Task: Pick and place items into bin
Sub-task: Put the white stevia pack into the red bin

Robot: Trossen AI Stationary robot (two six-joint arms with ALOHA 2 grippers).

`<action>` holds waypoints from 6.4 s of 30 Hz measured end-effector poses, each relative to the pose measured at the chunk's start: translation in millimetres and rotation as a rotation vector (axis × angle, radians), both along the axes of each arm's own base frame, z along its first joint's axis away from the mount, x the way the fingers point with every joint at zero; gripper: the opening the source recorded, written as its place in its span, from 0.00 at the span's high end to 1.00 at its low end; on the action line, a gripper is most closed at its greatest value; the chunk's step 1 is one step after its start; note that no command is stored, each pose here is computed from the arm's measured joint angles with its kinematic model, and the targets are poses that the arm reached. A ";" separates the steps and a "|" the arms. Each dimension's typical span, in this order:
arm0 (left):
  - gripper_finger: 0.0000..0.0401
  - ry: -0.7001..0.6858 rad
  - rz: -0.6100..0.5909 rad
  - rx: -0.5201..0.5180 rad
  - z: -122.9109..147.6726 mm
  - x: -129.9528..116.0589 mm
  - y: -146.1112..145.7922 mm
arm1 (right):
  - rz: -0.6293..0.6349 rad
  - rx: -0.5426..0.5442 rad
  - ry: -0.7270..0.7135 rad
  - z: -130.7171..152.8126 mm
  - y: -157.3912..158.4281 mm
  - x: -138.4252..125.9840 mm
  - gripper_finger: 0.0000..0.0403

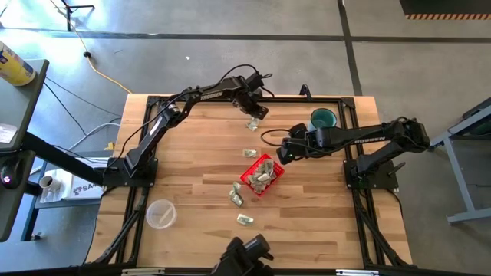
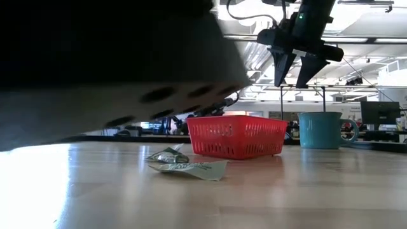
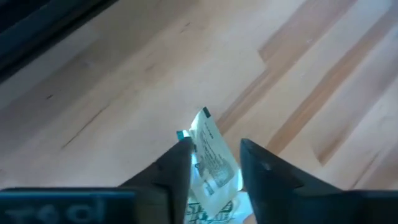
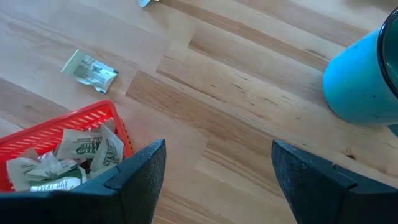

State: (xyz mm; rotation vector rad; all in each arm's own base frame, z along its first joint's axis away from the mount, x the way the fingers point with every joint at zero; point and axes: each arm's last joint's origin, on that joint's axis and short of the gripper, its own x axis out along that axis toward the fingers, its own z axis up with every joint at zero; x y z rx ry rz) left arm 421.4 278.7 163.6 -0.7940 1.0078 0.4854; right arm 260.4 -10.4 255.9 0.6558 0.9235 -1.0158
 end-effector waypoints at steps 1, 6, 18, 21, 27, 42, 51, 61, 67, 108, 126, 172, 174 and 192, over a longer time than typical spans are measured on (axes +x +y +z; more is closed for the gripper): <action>0.61 -0.004 -0.005 -0.002 0.1 1.1 -1.3 | 0.000 -0.002 0.000 0.0 -0.1 0.0 0.30; 0.75 -0.026 -0.019 -0.010 0.8 3.6 -3.1 | -0.001 -0.002 0.000 0.0 -0.1 0.0 0.30; 0.86 0.131 -0.039 -0.002 0.2 -6.0 -8.7 | 0.009 0.049 -0.001 -0.5 1.3 0.2 0.30; 0.82 0.194 -0.074 0.042 6.5 -9.7 -9.0 | 0.013 0.047 0.000 -0.5 1.3 0.2 0.30; 0.57 0.137 -0.098 -0.047 6.4 -8.5 -11.8 | 0.009 0.021 0.001 -0.3 0.5 0.1 0.30; 0.40 0.171 -0.132 -0.003 -6.5 -4.5 -12.0 | 0.014 0.067 -0.006 -0.6 1.7 0.6 0.30; 0.60 0.291 -0.155 -0.077 -8.8 -22.4 -10.4 | 0.015 0.056 -0.033 0.2 1.5 3.2 0.30; 0.59 0.548 -0.154 -0.270 -9.3 -51.5 -21.0 | 0.038 0.045 -0.024 0.3 1.3 3.3 0.30; 0.59 0.391 -0.246 -0.186 32.1 -26.3 -42.5 | 0.060 0.034 -0.012 0.3 1.2 3.2 0.30; 0.88 0.069 -0.213 0.483 294.5 -144.4 -149.7 | 0.230 0.187 -0.230 -41.3 -189.4 102.9 0.39; 0.89 0.142 -0.068 0.397 266.8 -151.0 -115.0 | 0.228 0.533 -0.082 -83.6 -273.5 130.8 0.93; 0.89 0.077 -0.131 0.419 275.9 -165.6 -124.6 | 0.170 0.691 -0.007 -109.6 -275.2 147.3 1.00; 0.89 0.077 -0.131 0.419 275.9 -165.6 -124.6 | 0.166 0.692 -0.013 -109.5 -275.4 148.4 1.00; 0.89 0.082 -0.145 0.431 276.0 -165.7 -124.5 | 0.110 0.687 -0.050 -101.9 -297.6 135.2 1.00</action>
